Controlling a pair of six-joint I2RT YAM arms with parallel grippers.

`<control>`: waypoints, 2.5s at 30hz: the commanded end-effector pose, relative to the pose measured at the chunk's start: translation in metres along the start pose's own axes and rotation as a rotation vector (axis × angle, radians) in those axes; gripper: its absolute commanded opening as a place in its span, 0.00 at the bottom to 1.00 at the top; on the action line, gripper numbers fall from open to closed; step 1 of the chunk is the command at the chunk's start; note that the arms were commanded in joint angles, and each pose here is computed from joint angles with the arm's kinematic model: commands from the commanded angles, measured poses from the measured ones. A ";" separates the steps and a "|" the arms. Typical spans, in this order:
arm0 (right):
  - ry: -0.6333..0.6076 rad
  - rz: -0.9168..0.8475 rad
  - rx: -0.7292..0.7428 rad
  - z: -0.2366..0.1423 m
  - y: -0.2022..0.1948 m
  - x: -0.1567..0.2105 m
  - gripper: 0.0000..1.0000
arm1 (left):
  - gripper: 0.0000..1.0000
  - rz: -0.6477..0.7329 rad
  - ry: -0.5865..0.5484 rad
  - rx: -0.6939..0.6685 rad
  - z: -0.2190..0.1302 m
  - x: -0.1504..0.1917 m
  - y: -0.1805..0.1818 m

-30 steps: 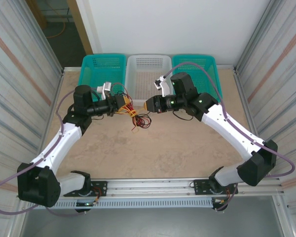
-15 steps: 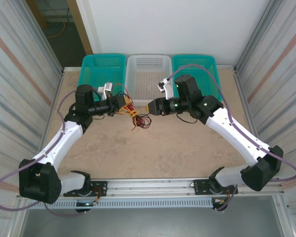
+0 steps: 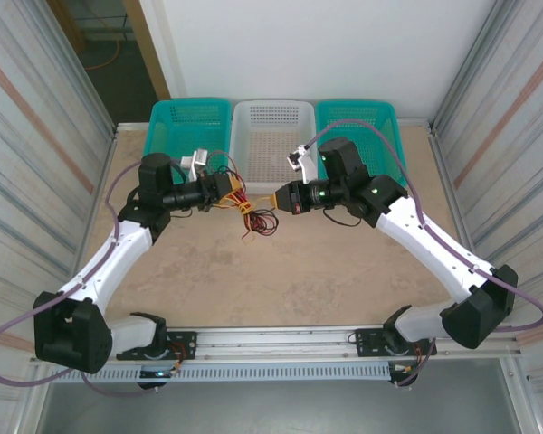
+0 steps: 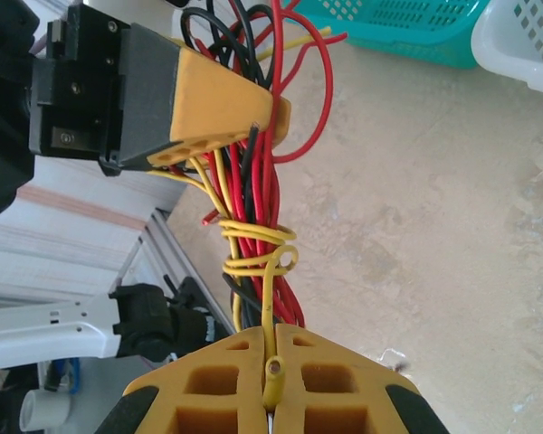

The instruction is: Untangle the cables

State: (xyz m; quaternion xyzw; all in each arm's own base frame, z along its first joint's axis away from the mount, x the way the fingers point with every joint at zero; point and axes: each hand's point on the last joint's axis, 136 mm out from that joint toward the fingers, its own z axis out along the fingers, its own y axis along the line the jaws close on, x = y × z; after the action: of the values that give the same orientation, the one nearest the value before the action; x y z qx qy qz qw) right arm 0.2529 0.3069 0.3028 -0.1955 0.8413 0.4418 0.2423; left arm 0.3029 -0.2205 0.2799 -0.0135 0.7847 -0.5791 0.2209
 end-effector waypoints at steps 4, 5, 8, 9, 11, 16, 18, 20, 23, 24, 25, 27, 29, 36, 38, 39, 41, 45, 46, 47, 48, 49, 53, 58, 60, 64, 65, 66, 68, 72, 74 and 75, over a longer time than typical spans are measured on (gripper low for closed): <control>-0.064 -0.074 -0.023 -0.027 0.023 -0.033 0.00 | 0.00 0.149 0.049 0.020 0.000 0.011 -0.030; -0.061 -0.081 -0.015 -0.029 0.022 -0.035 0.00 | 0.00 0.162 0.051 0.037 -0.001 0.013 -0.035; -0.061 -0.075 0.021 -0.030 0.006 -0.042 0.00 | 0.00 0.184 0.056 0.083 -0.004 0.015 -0.047; -0.067 -0.061 0.028 -0.031 -0.002 -0.045 0.00 | 0.00 0.187 0.060 0.100 -0.005 0.016 -0.051; -0.082 -0.029 0.012 -0.031 -0.017 -0.054 0.00 | 0.00 0.193 0.075 0.142 -0.007 0.018 -0.063; -0.080 0.031 -0.059 -0.016 -0.041 -0.061 0.00 | 0.00 0.223 0.102 0.261 -0.011 0.023 -0.096; -0.076 0.053 -0.072 -0.009 -0.051 -0.063 0.00 | 0.00 0.217 0.089 0.321 -0.014 0.020 -0.109; -0.088 0.074 -0.094 0.000 -0.059 -0.063 0.00 | 0.00 0.211 0.063 0.389 -0.018 0.014 -0.124; -0.113 0.119 -0.163 0.013 -0.065 -0.064 0.00 | 0.00 0.203 0.000 0.456 -0.022 0.004 -0.142; -0.133 0.130 -0.196 0.016 -0.063 -0.065 0.00 | 0.00 0.206 -0.037 0.480 -0.025 -0.001 -0.148; -0.148 0.144 -0.220 0.020 -0.062 -0.065 0.00 | 0.00 0.202 -0.087 0.509 -0.029 -0.007 -0.154; -0.178 0.162 -0.248 0.026 -0.060 -0.062 0.00 | 0.00 0.191 -0.187 0.574 -0.039 -0.019 -0.164; -0.209 0.179 -0.271 0.031 -0.059 -0.059 0.00 | 0.00 0.171 -0.271 0.591 -0.042 -0.029 -0.166; -0.234 0.256 -0.343 0.061 -0.045 -0.031 0.00 | 0.00 0.103 -0.530 0.636 -0.040 -0.049 -0.146; -0.262 0.287 -0.364 0.060 -0.041 -0.025 0.00 | 0.00 0.090 -0.623 0.642 -0.047 -0.059 -0.136; -0.278 0.303 -0.375 0.058 -0.038 -0.020 0.00 | 0.00 0.086 -0.674 0.632 -0.051 -0.065 -0.130; -0.295 0.331 -0.372 0.057 -0.035 -0.008 0.00 | 0.00 0.093 -0.739 0.585 -0.055 -0.073 -0.122; -0.303 0.352 -0.347 0.056 -0.019 0.021 0.00 | 0.00 0.122 -0.825 0.513 -0.058 -0.084 -0.117; -0.316 0.353 -0.340 0.053 -0.016 0.026 0.00 | 0.00 0.115 -0.851 0.502 -0.059 -0.088 -0.114; -0.332 0.354 -0.332 0.049 -0.013 0.030 0.00 | 0.00 0.105 -0.872 0.492 -0.059 -0.092 -0.110; -0.342 0.354 -0.323 0.047 -0.009 0.035 0.00 | 0.00 0.099 -0.892 0.484 -0.060 -0.095 -0.107; -0.348 0.351 -0.316 0.044 -0.006 0.039 0.00 | 0.00 0.105 -0.901 0.483 -0.058 -0.098 -0.106; -0.352 0.294 -0.259 0.030 0.015 0.048 0.00 | 0.00 0.126 -0.881 0.501 -0.039 -0.107 -0.105; -0.377 0.159 -0.138 -0.008 0.042 0.034 0.00 | 0.00 0.204 -0.807 0.354 -0.017 -0.095 -0.087; -0.406 0.114 -0.107 -0.029 0.049 0.018 0.00 | 0.00 0.234 -0.757 0.316 -0.012 -0.085 -0.080; -0.394 0.061 -0.049 -0.052 0.055 -0.012 0.00 | 0.00 0.302 -0.624 0.286 0.000 -0.060 -0.074; -0.395 0.039 -0.026 -0.057 0.056 -0.019 0.00 | 0.00 0.309 -0.597 0.277 0.001 -0.054 -0.070; -0.401 0.024 -0.011 -0.062 0.057 -0.026 0.00 | 0.00 0.315 -0.576 0.261 0.002 -0.049 -0.067; -0.408 -0.001 -0.011 -0.071 0.061 -0.042 0.00 | 0.00 0.351 -0.505 0.218 0.004 -0.035 -0.061; -0.377 -0.044 0.013 -0.073 0.063 -0.062 0.00 | 0.00 0.403 -0.380 0.191 0.008 -0.012 -0.059; -0.377 -0.078 0.045 -0.072 0.062 -0.069 0.00 | 0.00 0.414 -0.356 0.200 0.006 -0.005 -0.060; -0.386 -0.091 0.057 -0.073 0.061 -0.073 0.00 | 0.00 0.412 -0.346 0.200 0.005 -0.002 -0.060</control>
State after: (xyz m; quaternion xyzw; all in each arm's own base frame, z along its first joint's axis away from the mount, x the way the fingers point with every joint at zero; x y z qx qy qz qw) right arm 0.2583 0.2903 0.4141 -0.1002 0.7818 0.4677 0.4002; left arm 0.3138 -0.2363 0.3453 0.0102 0.6442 -0.5894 0.4874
